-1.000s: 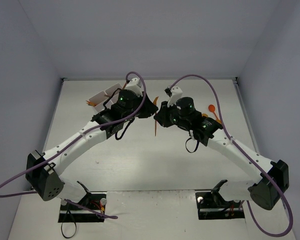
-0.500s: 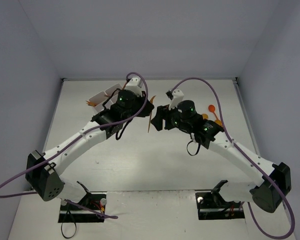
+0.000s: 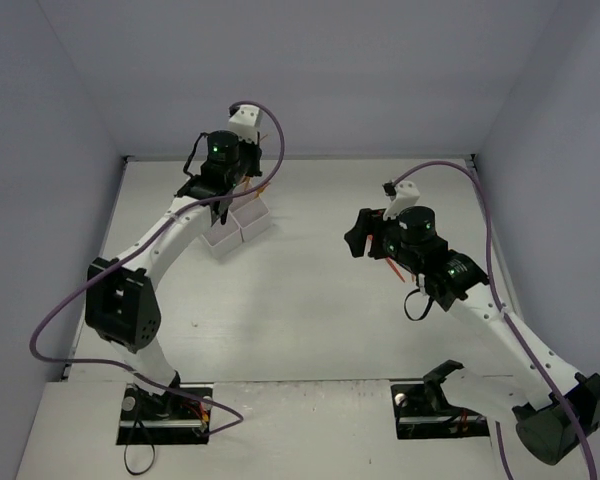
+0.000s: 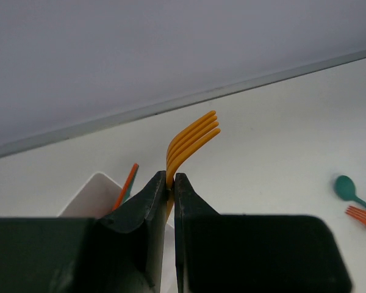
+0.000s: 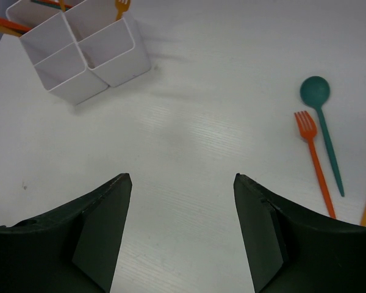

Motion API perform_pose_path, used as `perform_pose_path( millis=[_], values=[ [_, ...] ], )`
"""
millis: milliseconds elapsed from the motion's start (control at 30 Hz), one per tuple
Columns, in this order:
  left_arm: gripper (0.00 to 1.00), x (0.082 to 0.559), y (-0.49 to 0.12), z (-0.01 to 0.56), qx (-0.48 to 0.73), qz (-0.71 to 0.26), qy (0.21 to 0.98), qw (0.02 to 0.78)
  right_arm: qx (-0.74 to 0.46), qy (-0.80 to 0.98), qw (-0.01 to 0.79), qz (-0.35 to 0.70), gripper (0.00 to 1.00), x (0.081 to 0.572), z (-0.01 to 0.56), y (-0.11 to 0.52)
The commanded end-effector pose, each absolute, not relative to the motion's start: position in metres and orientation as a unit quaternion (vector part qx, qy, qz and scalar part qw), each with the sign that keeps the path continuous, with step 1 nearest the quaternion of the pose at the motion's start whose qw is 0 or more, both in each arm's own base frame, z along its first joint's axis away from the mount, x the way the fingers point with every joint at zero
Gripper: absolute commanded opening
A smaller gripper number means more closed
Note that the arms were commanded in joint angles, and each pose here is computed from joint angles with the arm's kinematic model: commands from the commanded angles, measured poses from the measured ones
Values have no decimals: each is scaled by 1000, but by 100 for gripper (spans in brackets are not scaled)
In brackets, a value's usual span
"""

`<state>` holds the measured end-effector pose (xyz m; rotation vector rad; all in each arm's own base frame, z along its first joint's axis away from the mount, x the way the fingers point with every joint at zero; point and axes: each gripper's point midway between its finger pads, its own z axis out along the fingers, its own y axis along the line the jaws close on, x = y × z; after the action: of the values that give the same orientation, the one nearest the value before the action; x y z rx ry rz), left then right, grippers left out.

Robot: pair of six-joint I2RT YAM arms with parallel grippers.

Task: Sort the eating utensils into containers

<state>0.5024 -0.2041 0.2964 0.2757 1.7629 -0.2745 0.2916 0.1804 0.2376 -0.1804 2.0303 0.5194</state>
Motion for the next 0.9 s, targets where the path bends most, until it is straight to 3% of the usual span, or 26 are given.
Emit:
perform_pose_path(
  millis=[0, 200, 633, 867],
  values=[
    [0, 529, -203, 338, 157, -109, 708, 680, -68, 831, 518, 191, 66, 294, 248, 167],
    [0, 553, -200, 310, 182, -92, 706, 678, -57, 836, 522, 160, 67, 294, 245, 151],
    [0, 551, -191, 250, 206, -85, 726, 651, -45, 849, 511, 126, 67, 298, 228, 139],
    [8, 542, -185, 236, 192, -87, 738, 642, -23, 860, 499, 102, 67, 303, 215, 130]
  ],
)
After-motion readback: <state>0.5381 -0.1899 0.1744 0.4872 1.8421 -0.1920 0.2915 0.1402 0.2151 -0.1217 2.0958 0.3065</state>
